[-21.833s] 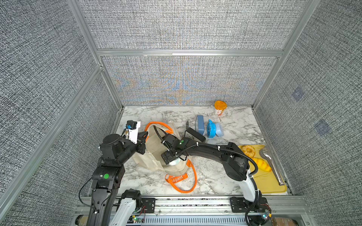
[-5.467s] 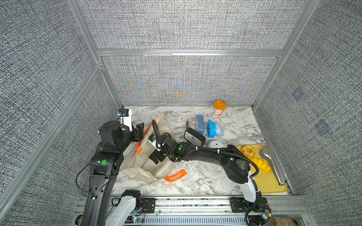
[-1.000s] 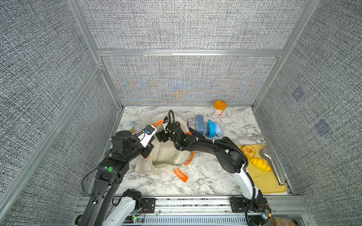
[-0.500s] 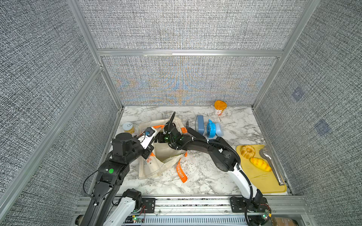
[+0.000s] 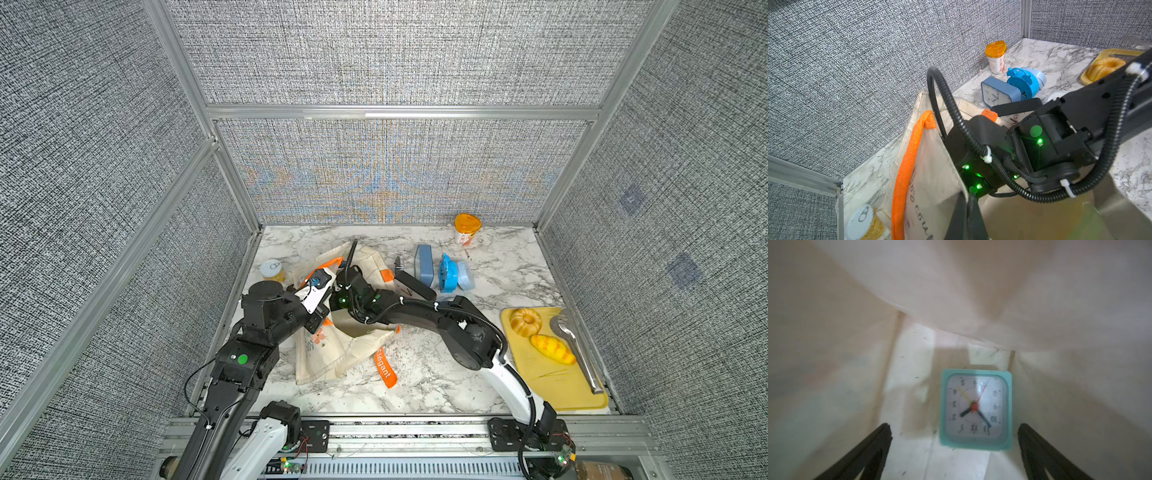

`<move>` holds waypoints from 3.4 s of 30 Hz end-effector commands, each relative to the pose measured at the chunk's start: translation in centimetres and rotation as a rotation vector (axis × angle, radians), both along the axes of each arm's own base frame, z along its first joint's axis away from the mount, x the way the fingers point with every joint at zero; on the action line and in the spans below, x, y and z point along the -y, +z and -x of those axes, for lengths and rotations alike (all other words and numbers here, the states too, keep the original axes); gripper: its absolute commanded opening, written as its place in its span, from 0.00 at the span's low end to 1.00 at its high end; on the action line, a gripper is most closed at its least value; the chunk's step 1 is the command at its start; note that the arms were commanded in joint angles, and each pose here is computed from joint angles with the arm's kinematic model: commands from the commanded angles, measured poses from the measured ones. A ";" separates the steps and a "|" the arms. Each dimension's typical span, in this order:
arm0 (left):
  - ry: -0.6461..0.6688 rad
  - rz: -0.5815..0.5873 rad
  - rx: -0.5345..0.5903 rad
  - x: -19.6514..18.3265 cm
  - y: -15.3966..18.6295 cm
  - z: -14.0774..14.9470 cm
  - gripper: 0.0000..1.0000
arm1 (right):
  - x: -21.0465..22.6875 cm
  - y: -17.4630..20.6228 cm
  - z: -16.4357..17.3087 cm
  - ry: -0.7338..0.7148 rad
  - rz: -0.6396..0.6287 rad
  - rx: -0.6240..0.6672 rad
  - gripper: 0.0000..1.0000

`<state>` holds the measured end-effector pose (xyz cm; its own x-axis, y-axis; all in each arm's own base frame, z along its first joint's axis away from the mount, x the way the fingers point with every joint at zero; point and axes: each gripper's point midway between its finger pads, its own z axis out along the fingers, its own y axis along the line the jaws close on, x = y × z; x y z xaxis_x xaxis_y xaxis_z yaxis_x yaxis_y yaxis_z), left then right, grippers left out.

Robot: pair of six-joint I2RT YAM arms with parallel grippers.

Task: Take the alarm clock out of the canvas bag
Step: Pick up the alarm from the canvas bag, then place the alarm at the center of the board, then place the canvas bag at the center of the board.

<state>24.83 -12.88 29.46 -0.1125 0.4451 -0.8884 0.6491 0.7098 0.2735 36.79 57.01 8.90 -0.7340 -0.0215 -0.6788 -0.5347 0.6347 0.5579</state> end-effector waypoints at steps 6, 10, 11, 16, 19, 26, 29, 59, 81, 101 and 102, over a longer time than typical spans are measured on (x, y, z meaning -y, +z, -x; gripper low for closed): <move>-0.035 0.041 0.089 0.7 2.1 -0.2 0.00 | -0.8 -5.1 0.7 0.040 0.131 -0.050 0.90; -0.029 0.037 0.091 0.6 2.2 -0.1 0.00 | -0.3 -6.5 0.4 0.022 0.188 -0.063 0.82; -0.029 0.036 0.094 0.5 2.3 -0.1 0.00 | -0.2 -6.9 0.5 0.022 0.197 -0.067 0.79; -0.013 0.022 0.097 0.2 2.3 0.1 0.00 | 0.3 -6.5 0.5 0.020 0.188 -0.069 0.59; 0.005 0.011 0.104 -0.2 2.1 0.1 0.00 | 1.0 -4.7 0.2 0.006 0.172 -0.027 0.58; 0.029 -0.033 0.126 -0.9 1.7 0.0 0.00 | 3.2 1.6 0.3 -0.010 0.107 0.083 0.55; 0.038 -0.063 0.132 -1.1 1.3 -0.3 0.00 | 4.1 4.3 1.1 -0.002 0.069 0.114 0.55; 0.195 -0.066 0.201 -3.3 2.4 -2.3 0.00 | 18.1 14.5 8.0 -0.087 0.107 0.186 0.55; 0.355 0.297 0.078 -5.5 4.3 -4.0 0.00 | 36.8 6.4 17.0 -0.129 0.673 0.072 0.56; 0.338 0.566 0.007 -4.4 7.1 -5.1 0.00 | 36.0 -5.4 13.1 -0.028 0.823 -0.097 0.59; 0.340 0.579 0.002 -4.4 7.2 -5.2 0.00 | 36.0 -5.6 13.1 -0.032 0.824 -0.098 0.60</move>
